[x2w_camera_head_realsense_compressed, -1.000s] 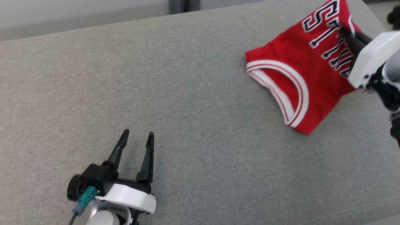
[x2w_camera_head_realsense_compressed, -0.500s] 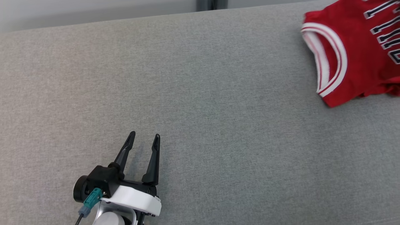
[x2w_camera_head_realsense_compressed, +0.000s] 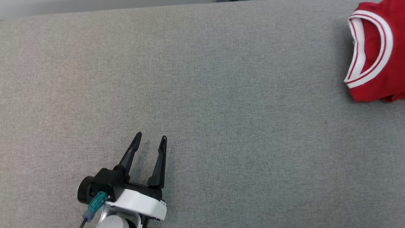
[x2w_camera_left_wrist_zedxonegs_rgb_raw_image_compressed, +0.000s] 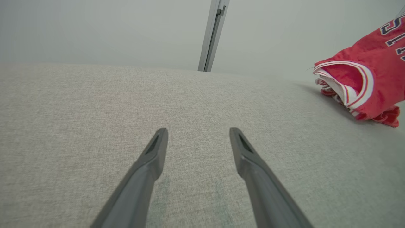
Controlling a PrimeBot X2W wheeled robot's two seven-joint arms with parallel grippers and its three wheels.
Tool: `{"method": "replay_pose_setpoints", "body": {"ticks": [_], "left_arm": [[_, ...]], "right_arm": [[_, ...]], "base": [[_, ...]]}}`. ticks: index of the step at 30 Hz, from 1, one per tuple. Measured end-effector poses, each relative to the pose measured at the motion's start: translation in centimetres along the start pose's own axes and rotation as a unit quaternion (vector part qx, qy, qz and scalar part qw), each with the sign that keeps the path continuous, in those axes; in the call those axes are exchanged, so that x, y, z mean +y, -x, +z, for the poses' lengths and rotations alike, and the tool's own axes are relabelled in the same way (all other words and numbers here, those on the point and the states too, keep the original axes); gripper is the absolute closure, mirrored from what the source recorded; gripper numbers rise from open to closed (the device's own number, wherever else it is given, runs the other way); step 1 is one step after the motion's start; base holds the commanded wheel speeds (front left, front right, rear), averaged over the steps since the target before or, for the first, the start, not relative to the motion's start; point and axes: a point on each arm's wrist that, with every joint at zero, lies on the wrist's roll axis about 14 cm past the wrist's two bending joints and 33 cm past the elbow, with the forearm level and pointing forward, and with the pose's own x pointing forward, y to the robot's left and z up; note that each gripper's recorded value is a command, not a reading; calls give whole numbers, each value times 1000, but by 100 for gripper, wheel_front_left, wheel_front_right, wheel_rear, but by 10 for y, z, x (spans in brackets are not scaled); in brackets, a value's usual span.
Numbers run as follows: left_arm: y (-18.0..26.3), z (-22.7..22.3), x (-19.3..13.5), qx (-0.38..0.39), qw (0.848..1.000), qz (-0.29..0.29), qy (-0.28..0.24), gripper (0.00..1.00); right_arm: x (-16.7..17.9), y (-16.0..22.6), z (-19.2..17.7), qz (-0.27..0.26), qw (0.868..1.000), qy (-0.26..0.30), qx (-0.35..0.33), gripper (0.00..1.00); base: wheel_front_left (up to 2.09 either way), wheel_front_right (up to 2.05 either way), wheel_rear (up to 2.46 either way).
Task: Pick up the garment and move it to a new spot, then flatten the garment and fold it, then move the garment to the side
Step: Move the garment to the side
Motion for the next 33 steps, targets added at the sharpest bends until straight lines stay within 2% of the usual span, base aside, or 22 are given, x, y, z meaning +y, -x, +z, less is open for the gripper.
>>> {"method": "replay_pose_setpoints", "body": {"ticks": [12, 22, 23, 24, 25, 26, 33], "left_arm": [[-6, -15, 12, 24, 1000, 7, -9, 0], [-4, -29, 34, 48, 998, 30, -15, 0], [-4, -31, 36, 50, 998, 31, -16, 0], [-4, -32, 37, 52, 998, 33, -16, 0], [-4, -33, 38, 53, 998, 34, -17, 0], [-4, -34, 39, 54, 998, 35, -17, 0], [-5, -35, 37, 55, 998, 32, -17, 0]], "right_arm": [[-34, -36, -40, -81, 992, 93, 37, 100], [-32, -72, -59, -112, 977, 178, 41, 100], [-30, -75, -59, -112, 976, 182, 38, 91], [-28, -77, -60, -113, 976, 183, 36, 65], [-25, -80, -62, -112, 975, 186, 35, 45], [-20, -83, -62, -107, 976, 187, 27, 0], [1, -88, -52, -88, 977, 191, -27, 0]], "base": [[0, 0, 0], [0, 0, 0], [0, 0, 0], [0, 0, 0], [0, 0, 0], [0, 0, 0], [0, 0, 0]]}}
